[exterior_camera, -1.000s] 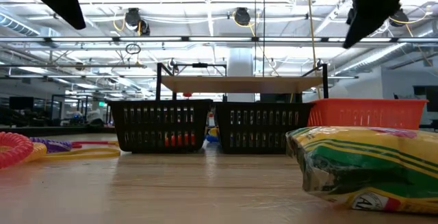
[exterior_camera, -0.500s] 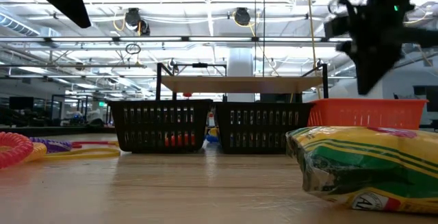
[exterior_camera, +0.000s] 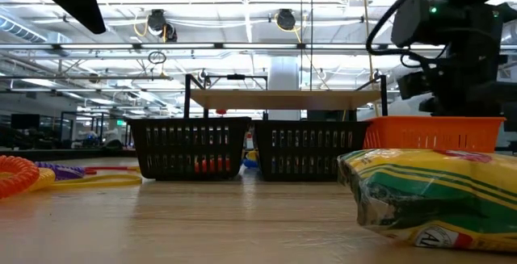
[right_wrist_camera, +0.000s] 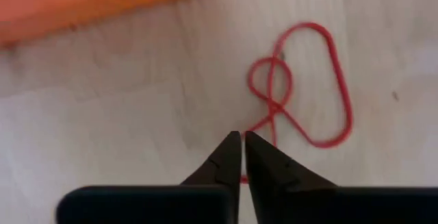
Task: Pick & Place Office Desk Supplies
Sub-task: Put the rubber band into the orange basket
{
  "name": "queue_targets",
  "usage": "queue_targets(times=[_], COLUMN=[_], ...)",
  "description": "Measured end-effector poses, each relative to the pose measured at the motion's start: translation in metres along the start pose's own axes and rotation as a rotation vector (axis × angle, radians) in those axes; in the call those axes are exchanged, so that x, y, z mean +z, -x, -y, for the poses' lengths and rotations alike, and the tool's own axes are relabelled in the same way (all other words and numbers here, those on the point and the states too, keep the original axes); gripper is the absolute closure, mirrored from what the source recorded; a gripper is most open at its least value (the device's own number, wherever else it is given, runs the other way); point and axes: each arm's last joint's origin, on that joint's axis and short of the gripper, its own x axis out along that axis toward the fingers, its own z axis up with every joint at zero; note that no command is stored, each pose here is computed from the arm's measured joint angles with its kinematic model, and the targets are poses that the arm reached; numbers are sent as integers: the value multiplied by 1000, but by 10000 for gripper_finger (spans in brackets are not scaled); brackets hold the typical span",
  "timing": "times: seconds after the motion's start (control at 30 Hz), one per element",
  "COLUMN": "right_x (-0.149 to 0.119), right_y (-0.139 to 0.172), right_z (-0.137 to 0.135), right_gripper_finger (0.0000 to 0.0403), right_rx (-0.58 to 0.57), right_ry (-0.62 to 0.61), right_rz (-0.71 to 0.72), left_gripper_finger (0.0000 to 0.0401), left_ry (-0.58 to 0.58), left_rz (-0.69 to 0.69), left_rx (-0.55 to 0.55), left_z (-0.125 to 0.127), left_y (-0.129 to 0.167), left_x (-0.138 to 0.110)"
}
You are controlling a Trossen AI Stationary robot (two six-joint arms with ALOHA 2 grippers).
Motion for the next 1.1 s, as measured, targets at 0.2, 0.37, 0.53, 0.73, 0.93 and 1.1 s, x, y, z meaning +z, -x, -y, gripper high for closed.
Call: queue_targets(times=[0.2, 0.37, 0.53, 0.73, 0.93, 1.1], right_x=[3, 5, 5, 6, 7, 7], right_y=[-1, -1, -1, -1, -1, -1], right_z=[9, 14, 17, 21, 22, 22], right_gripper_finger=[292, 213, 168, 168, 181, 182], right_rx=[-5, 31, 29, 24, 24, 24], right_ry=[-69, -101, -96, -106, -112, -118], right_rz=[4, -9, -8, -8, -8, -7], left_gripper_finger=[308, 308, 308, 308, 308, 308], left_ry=[13, 16, 18, 12, 10, 8], left_rz=[1, -6, -6, -4, -19, -18], left_rx=[-16, -20, -25, -44, -51, -55], left_z=[2, 2, 3, 5, 5, 6], left_y=[0, 0, 0, 0, 0, 1], left_x=[0, 0, 0, 0, 0, -1])
